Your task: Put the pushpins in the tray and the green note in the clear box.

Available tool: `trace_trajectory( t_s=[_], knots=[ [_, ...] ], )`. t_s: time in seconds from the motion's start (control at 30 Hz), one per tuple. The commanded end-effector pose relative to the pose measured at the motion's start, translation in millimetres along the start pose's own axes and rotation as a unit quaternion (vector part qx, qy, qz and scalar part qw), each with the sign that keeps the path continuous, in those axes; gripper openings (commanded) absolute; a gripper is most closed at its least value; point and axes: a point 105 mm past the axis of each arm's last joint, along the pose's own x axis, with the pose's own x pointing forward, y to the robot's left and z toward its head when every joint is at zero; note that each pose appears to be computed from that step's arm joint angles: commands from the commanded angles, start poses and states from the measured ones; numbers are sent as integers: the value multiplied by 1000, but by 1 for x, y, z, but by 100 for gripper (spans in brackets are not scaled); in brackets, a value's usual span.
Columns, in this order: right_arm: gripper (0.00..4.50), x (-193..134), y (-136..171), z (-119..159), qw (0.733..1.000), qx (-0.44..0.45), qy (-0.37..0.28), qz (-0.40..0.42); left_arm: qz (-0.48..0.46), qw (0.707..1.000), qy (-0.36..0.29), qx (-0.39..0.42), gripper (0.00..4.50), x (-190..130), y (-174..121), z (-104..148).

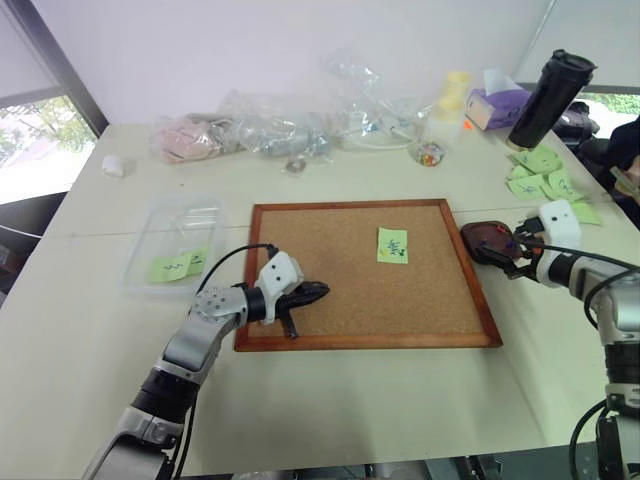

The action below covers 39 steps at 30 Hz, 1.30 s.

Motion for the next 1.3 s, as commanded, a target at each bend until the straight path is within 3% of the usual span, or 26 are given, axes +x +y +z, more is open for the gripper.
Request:
trace_trajectory(
  t_s=[0.03,0.2,0.4,0.87,0.97,1.17,1.3],
  knots=[
    [447,-8,7,40,997,-23,-65,16,-3,999,29,-19,0,-1,-5,-17],
    [447,-9,63,58,987,-33,-101,120,-5,999,28,-20,0,0,-7,-16],
    [447,6,108,45,982,-21,-95,164,-7,999,26,-19,0,1,-6,-15],
    [447,26,132,19,982,-22,-75,175,-2,999,27,-18,0,0,-5,-15],
    [365,28,130,17,983,-26,-74,166,0,999,27,-18,0,-1,-5,-15],
    [57,28,132,15,983,-39,-73,165,0,999,28,-17,0,-2,-5,-15],
    [57,26,136,16,982,-55,-76,165,-1,999,29,-18,0,-3,-5,-15]
  ],
)
